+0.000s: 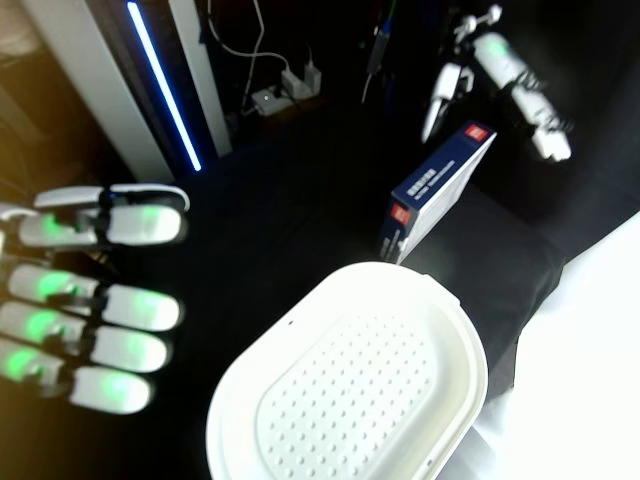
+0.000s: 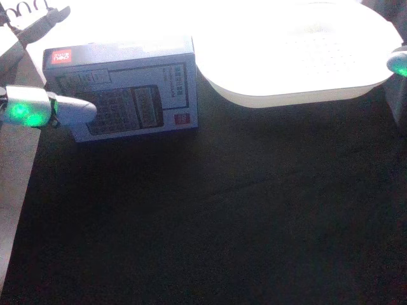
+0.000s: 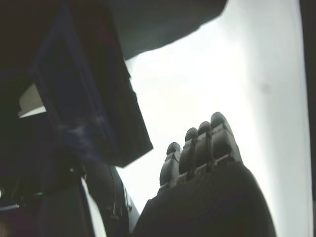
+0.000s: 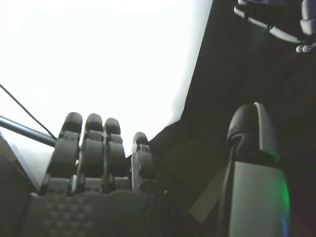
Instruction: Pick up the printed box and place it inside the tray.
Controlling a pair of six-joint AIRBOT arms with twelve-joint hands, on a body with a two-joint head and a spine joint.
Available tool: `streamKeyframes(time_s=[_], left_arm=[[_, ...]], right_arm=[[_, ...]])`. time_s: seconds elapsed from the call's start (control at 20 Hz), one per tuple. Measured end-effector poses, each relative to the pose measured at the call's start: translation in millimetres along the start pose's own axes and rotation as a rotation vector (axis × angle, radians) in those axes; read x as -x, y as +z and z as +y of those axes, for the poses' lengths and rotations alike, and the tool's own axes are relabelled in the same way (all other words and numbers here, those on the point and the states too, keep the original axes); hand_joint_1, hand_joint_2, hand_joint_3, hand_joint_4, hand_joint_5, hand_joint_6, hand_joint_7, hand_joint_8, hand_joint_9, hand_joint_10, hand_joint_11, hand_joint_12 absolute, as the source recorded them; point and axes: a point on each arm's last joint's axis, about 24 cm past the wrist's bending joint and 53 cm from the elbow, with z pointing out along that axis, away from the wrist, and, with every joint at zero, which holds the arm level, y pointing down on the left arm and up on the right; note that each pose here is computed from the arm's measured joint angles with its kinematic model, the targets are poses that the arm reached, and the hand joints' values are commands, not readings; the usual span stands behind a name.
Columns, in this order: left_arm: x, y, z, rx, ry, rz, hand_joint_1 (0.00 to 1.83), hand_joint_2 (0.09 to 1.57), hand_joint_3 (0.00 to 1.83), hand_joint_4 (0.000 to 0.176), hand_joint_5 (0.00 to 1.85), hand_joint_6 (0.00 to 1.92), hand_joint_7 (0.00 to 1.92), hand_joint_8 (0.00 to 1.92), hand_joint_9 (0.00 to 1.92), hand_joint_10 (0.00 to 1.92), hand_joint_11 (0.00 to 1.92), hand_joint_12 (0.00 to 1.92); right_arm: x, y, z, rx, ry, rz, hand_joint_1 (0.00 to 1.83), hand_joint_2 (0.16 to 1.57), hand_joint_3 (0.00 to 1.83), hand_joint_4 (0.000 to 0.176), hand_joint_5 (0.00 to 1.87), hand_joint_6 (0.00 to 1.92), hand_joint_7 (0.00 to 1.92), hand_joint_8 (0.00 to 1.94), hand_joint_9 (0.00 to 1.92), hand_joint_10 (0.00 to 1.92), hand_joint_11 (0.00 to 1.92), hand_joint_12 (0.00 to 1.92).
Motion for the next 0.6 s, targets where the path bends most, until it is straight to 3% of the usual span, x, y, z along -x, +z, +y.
streamKeyframes(time_s=[0.05,0.1,0.15,0.2,0.25,0.3,0.35,0.4,0.45,0.5,0.55,0.6], left_arm=[[-1.0,1,2.0,0.006,-0.008,0.001,0.73,0.73,0.00,0.158,0.00,0.00,0.00,0.00,0.00,0.00,0.00,0.00],[-2.9,2,4.2,0.012,-0.013,0.006,0.73,0.73,0.00,0.149,0.00,0.00,0.00,0.00,0.01,0.00,0.00,0.00],[-5.3,4,5.3,0.014,-0.013,0.010,0.75,0.70,0.00,0.135,0.00,0.00,0.02,0.01,0.03,0.01,0.02,0.01],[-9.1,5,5.8,0.016,-0.019,0.016,0.74,0.68,0.00,0.104,0.00,0.00,0.03,0.01,0.04,0.01,0.03,0.02],[-15.5,7,6.9,0.018,-0.025,0.028,0.79,0.68,0.00,0.087,0.00,0.00,0.04,0.01,0.03,0.01,0.02,0.01],[-20.1,9,7.8,0.021,-0.039,0.036,0.79,0.68,0.00,0.079,0.00,0.00,0.05,0.01,0.04,0.01,0.03,0.02],[-24.8,10,8.7,0.024,-0.046,0.046,0.80,0.69,0.00,0.057,0.00,0.00,0.06,0.01,0.05,0.01,0.03,0.02],[-28.8,12,9.8,0.027,-0.053,0.052,0.74,0.71,0.00,0.054,0.00,0.00,0.08,0.02,0.07,0.02,0.06,0.04],[-31.8,13,10.2,0.029,-0.059,0.057,0.72,0.71,0.00,0.054,0.00,0.00,0.10,0.01,0.10,0.00,0.01,0.21],[-34.3,14,11.0,0.030,-0.058,0.063,0.73,0.72,0.00,0.038,0.00,0.00,0.12,0.01,0.12,0.00,0.00,0.28],[-36.2,14,10.7,0.028,-0.067,0.068,0.91,0.78,0.01,0.000,0.22,0.02,0.33,0.02,0.34,0.03,0.00,0.76],[-37.5,16,11.2,0.025,-0.065,0.071,1.07,0.84,0.02,0.000,0.39,0.04,0.50,0.03,0.53,0.06,0.02,1.10]], right_arm=[[-1,0,0.0,0.000,0.001,0.001,0.77,0.79,0.00,0.166,0.00,0.00,0.09,0.00,0.10,0.00,0.00,0.01],[-1,0,-0.1,0.000,0.002,0.001,0.76,0.79,0.00,0.164,0.00,0.00,0.09,0.00,0.11,0.00,0.00,0.00],[-1,0,-0.1,0.000,0.001,0.001,0.77,0.80,0.01,0.158,0.00,0.00,0.09,0.00,0.11,0.00,0.01,0.00],[-1,0,-0.1,0.000,0.002,0.000,0.77,0.80,0.01,0.153,0.01,0.00,0.09,0.00,0.10,0.00,0.01,0.01],[-1,0,-0.2,0.000,0.002,0.001,0.77,0.82,0.01,0.142,0.02,0.01,0.09,0.00,0.10,0.00,0.04,0.02],[-1,0,-0.1,0.000,0.002,0.001,0.75,0.82,0.01,0.144,0.03,0.01,0.12,0.01,0.11,0.00,0.06,0.03],[-1,0,-0.1,0.000,0.002,0.001,0.76,0.84,0.01,0.138,0.06,0.01,0.15,0.01,0.12,0.00,0.06,0.04],[-1,0,-0.2,0.000,0.002,0.000,0.77,0.85,0.01,0.140,0.08,0.01,0.17,0.01,0.13,0.01,0.06,0.04],[-1,0,-0.2,0.000,0.002,0.000,0.79,0.85,0.01,0.132,0.10,0.01,0.20,0.02,0.13,0.00,0.06,0.04],[-1,0,-0.1,0.000,0.002,0.001,0.79,0.85,0.00,0.124,0.12,0.00,0.23,0.00,0.13,0.00,0.05,0.07],[-1,0,-0.2,0.000,0.002,0.001,0.76,0.85,0.00,0.122,0.14,0.00,0.23,0.00,0.15,0.00,0.01,0.25],[-1,0,-0.2,0.000,0.002,0.000,0.75,0.85,0.00,0.121,0.15,0.00,0.21,0.00,0.14,0.00,0.00,0.32]])
